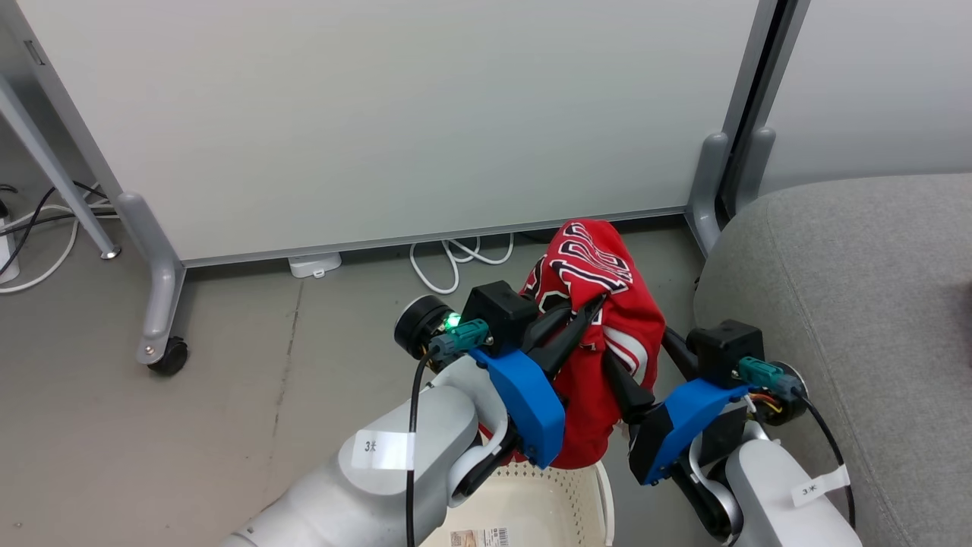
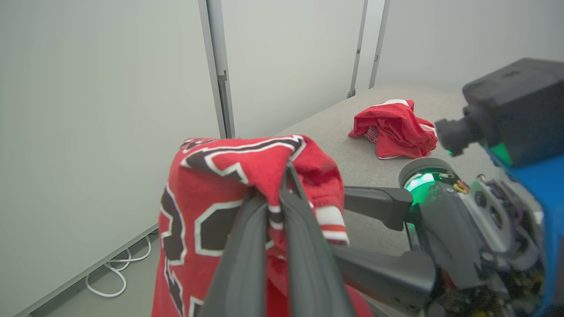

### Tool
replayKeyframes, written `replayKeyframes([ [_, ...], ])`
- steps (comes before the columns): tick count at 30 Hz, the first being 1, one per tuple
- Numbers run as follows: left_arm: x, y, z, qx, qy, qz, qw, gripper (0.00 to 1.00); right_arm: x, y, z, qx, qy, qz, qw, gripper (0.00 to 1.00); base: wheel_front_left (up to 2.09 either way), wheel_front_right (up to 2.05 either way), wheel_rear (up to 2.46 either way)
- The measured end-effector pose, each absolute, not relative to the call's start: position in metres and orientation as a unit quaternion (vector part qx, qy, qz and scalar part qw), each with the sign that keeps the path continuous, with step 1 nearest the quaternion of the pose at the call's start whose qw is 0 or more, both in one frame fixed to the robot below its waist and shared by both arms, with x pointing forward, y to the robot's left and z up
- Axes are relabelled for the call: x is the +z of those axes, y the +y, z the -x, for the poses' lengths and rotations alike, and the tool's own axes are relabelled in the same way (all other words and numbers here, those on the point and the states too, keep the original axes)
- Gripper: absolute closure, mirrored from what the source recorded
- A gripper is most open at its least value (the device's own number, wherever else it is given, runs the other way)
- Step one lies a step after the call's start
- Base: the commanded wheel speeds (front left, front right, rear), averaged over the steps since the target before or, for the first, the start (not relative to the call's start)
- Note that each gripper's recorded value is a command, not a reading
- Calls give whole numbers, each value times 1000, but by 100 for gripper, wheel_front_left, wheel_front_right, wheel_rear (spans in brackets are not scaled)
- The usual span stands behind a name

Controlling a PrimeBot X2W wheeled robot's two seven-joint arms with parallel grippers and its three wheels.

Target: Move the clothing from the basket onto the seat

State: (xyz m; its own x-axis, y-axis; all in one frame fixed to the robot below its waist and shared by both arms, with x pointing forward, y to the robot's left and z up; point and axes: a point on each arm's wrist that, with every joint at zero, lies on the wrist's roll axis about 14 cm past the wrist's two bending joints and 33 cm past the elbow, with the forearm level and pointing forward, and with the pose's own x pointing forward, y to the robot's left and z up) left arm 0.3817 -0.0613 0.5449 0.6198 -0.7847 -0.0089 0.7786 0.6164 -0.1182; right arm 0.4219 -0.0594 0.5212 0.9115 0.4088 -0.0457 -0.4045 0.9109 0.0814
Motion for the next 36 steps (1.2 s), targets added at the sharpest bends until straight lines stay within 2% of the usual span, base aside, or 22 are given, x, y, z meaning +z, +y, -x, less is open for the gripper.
replayKeyframes([
  [1,545,-61,-382,-435,30,51,898,100,519,-57,-423,211,35,-36,976,26,0,0,0],
  [2,544,-61,-381,-435,31,52,898,100,519,-56,-423,213,37,-38,976,73,0,0,0],
  [3,545,-61,-381,-435,31,53,898,100,519,-54,-425,215,37,-39,975,100,0,0,0],
  [25,546,-64,-382,-439,28,53,896,100,516,-53,-425,216,35,-55,974,100,0,0,0],
  [27,547,-63,-383,-439,28,52,897,80,515,-53,-426,216,35,-56,974,100,0,0,0],
  [28,547,-63,-383,-438,27,52,897,54,516,-53,-426,216,35,-56,974,100,0,0,0],
  [29,548,-62,-384,-436,26,53,898,18,516,-53,-426,216,34,-56,974,100,0,0,0],
  [30,548,-61,-385,-434,24,53,899,0,515,-53,-426,216,35,-56,974,100,0,0,0],
  [36,553,-50,-389,-421,0,53,906,0,514,-53,-429,216,35,-57,974,100,0,0,0],
])
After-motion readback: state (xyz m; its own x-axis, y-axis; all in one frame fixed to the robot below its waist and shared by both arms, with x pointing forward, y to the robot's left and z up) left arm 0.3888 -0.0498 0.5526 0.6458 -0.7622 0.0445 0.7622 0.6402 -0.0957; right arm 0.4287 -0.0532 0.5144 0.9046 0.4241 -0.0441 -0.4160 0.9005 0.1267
